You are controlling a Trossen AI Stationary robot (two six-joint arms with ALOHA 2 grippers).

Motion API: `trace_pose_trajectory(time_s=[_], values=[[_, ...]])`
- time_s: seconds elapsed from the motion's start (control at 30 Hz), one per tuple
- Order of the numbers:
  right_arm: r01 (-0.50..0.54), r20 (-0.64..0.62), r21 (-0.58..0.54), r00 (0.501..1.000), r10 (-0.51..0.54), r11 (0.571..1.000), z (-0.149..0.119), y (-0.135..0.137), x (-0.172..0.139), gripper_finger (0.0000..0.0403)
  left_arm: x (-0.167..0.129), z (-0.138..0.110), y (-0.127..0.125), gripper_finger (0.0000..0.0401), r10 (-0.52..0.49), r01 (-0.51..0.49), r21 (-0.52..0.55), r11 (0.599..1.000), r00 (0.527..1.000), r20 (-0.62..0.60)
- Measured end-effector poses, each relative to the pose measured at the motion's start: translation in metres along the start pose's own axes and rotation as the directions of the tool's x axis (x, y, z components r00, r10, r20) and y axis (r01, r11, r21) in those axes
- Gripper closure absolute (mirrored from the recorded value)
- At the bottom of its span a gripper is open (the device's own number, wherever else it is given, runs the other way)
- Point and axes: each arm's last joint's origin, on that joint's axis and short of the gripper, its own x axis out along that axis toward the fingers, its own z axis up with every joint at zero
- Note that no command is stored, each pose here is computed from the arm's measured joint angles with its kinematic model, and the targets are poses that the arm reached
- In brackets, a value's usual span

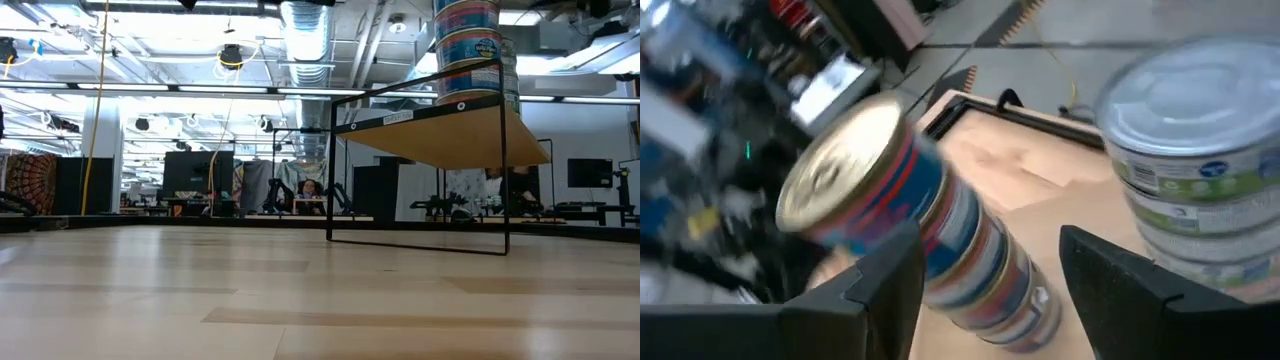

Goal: Stack canned seafood by type on shelf
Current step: Return to Home Position

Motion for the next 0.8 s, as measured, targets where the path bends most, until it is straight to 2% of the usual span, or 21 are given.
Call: trace_pose_trajectory(time_s=[0.13,0.3,0.43,0.53,0.63,0.8], values=[[-0.037,0.005,-0.156,0.999,0.039,0.987,-0.014,-0.004,-0.008,0.0147,-0.014,0.009,0.006,0.0162,0.013,-0.012,-0.034,0.999,0.999,0.036],[-0.065,0.055,-0.274,0.995,0.082,0.96,-0.042,-0.019,-0.007,0.0147,-0.034,0.018,0.009,0.0162,0.043,-0.041,-0.108,0.993,0.999,0.013],[-0.083,0.134,-0.34,0.982,0.136,0.937,-0.064,-0.032,-0.006,0.0147,-0.034,0.006,0.002,0.0162,0.074,-0.066,-0.166,0.984,0.996,0.044],[-0.107,0.205,-0.375,0.959,0.195,0.921,-0.078,-0.04,-0.005,0.0147,-0.031,-0.012,-0.008,0.0162,0.115,-0.099,-0.217,0.971,0.991,0.065],[-0.133,0.236,-0.392,0.942,0.239,0.91,-0.094,-0.05,0.002,0.0147,-0.033,-0.027,-0.016,0.0162,0.182,-0.168,-0.273,0.947,0.983,0.025],[-0.166,0.258,-0.394,0.924,0.282,0.904,-0.11,-0.061,0.016,0.0147,-0.05,-0.024,-0.021,0.0162,0.228,-0.211,-0.304,0.929,0.974,0.019]])
